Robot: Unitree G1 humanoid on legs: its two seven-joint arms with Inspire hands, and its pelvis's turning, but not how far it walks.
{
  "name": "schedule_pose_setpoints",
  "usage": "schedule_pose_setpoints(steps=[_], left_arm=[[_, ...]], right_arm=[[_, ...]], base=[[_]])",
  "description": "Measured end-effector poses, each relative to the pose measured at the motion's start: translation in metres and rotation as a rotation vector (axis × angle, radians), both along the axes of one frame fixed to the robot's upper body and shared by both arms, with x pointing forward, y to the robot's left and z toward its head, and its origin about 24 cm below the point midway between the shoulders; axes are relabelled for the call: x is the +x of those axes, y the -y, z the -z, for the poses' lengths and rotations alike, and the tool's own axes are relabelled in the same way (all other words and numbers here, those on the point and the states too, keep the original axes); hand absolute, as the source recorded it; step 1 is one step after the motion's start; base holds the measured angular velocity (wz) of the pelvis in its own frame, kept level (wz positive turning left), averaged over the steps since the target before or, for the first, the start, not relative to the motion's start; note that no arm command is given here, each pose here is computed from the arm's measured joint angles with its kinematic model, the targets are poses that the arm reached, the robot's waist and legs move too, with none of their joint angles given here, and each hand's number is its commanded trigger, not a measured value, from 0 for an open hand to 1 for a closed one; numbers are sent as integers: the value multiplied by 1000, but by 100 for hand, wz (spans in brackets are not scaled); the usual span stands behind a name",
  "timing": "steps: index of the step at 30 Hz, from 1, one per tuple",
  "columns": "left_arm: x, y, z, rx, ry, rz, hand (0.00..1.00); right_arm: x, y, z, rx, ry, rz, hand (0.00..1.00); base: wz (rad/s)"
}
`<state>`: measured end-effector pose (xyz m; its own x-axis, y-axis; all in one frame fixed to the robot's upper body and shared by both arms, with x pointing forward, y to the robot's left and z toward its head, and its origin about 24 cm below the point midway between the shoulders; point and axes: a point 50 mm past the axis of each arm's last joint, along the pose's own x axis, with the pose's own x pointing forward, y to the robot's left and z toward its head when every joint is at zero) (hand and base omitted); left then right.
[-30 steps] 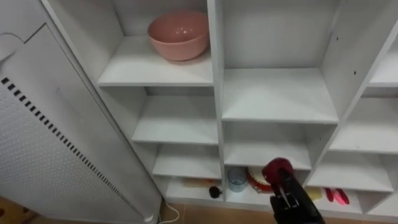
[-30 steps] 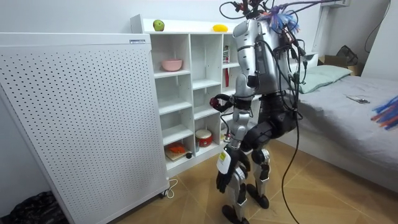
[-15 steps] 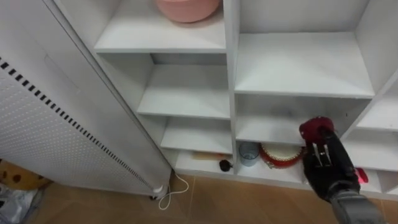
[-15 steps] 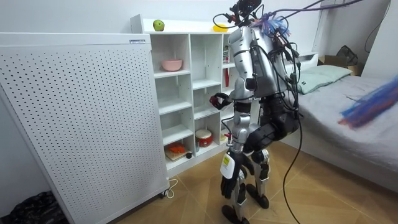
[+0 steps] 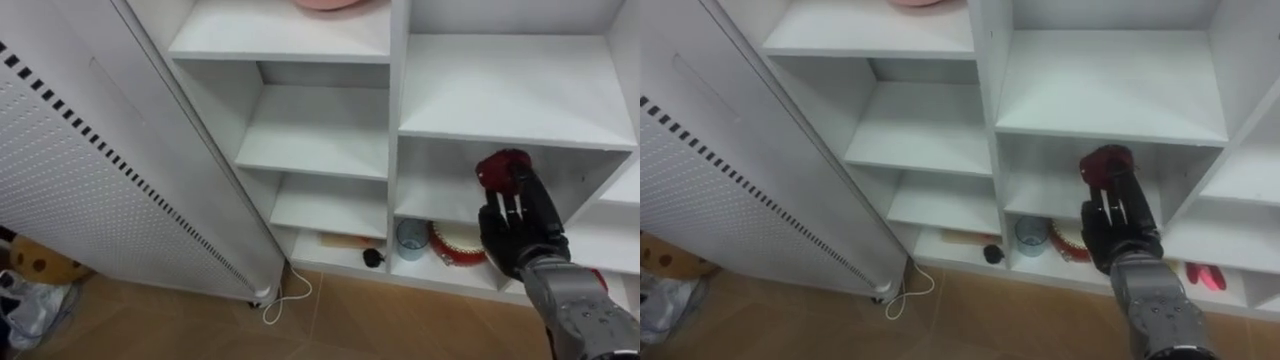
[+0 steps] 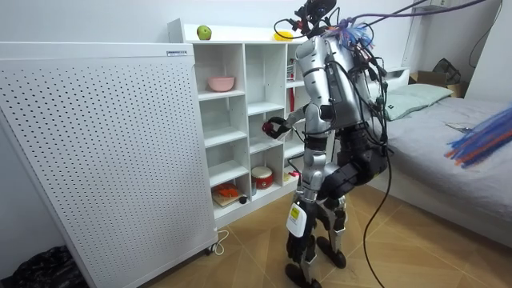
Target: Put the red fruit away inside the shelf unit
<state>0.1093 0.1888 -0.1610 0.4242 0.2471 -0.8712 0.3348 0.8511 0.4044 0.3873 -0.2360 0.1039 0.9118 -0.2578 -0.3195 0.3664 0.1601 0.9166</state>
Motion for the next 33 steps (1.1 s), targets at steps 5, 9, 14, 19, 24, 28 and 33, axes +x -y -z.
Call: schedule_pose_setpoints(steps=[5, 9, 14, 19, 24, 28, 33], left_arm=[[3, -5, -2, 8, 15, 3, 0], [1, -8, -2, 11, 9, 3, 0], [0, -7, -2, 6, 8, 5, 0], [-5, -5, -2, -8, 12, 1, 0], [-7, -3, -2, -18, 18, 1, 0], [-8, -2, -2, -21, 18, 3, 0], [-10, -2, -2, -35, 7, 6, 0]], right_arm=[[0, 0, -6, -6, -2, 20, 0], [1, 0, -15, -12, 35, 29, 0], [1, 0, -16, -15, 31, 30, 0], [1, 1, -15, -11, 15, 36, 0], [1, 2, -18, -11, 19, 38, 0], [1, 2, -14, -10, 3, 31, 0], [-4, 11, 2, 10, -45, 42, 0]], base=[[0], [0], [-1], [-2], [0], [0], [0]])
